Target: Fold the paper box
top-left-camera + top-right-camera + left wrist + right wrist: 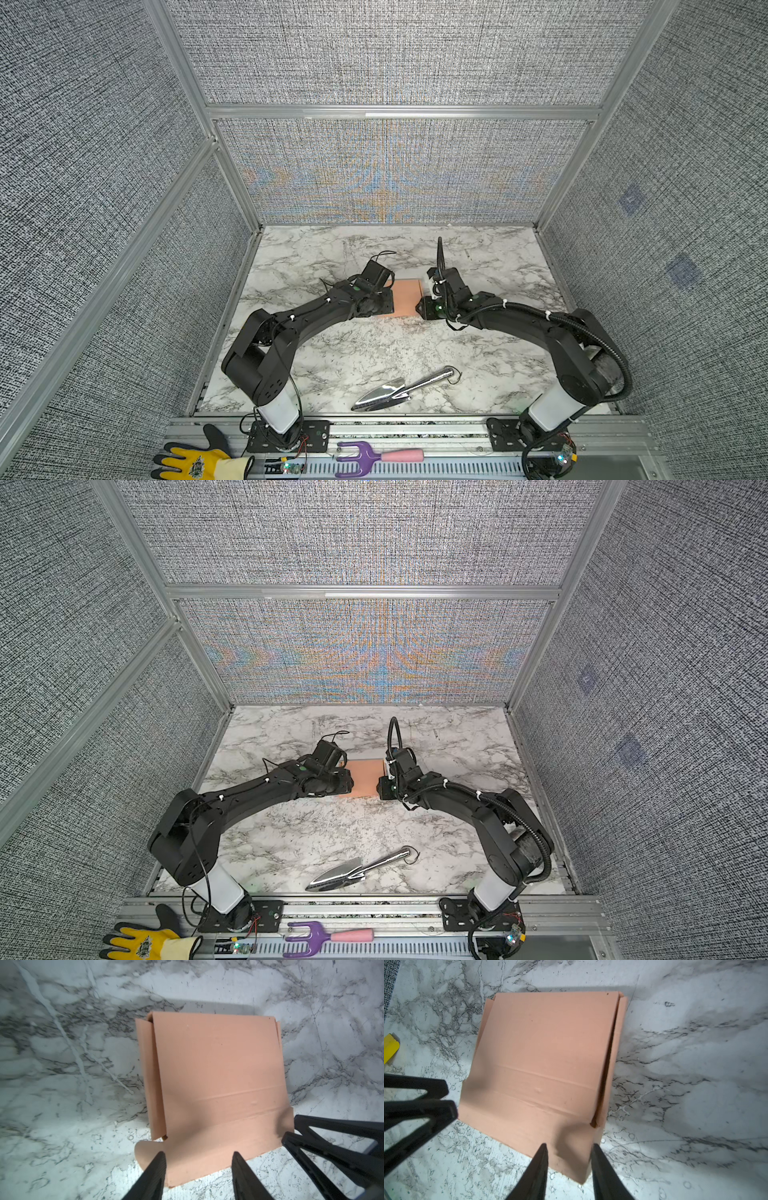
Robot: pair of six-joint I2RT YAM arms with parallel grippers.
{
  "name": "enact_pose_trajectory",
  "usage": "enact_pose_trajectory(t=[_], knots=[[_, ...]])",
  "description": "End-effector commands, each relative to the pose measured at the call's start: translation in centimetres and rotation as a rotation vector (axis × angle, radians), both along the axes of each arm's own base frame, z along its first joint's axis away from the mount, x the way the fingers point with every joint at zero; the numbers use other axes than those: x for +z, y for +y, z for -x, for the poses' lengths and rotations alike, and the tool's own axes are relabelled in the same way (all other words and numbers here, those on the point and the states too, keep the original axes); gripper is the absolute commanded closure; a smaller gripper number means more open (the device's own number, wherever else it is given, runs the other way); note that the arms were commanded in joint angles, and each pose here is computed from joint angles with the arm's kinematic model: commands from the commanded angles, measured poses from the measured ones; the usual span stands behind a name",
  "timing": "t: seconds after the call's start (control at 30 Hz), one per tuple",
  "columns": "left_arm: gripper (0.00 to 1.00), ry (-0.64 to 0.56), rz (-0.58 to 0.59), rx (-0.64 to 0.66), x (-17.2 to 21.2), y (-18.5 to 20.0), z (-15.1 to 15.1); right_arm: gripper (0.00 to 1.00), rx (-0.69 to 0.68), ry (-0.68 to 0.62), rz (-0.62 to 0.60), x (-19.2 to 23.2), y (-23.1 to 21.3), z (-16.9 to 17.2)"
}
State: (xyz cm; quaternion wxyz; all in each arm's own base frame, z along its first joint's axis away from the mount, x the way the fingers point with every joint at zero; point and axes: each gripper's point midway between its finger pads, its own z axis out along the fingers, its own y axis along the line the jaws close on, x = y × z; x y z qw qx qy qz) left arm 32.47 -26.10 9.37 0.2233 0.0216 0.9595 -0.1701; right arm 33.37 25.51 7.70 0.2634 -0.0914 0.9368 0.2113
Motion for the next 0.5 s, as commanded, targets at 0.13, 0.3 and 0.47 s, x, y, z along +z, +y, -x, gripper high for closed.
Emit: enact_pose_trajectory(t=[0.13, 0.3, 0.47], knots=[[0.44, -0.012, -0.136, 0.036, -0.4, 2.8, 0.3, 0.62, -0.027, -0.016, 0.045, 0.1, -1.0, 0.0], [0.45, 0.016, -0.112, 0.023, -1.9, 2.4, 0.9, 0.62, -0.027, -0.016, 0.051, -0.1, -1.0, 0.1], [0.47, 0.013, -0.066, 0.006, -2.2, 1.6, 1.1, 0.62, -0.026, -0.004, 0.052, -0.7, -0.9, 0.2]])
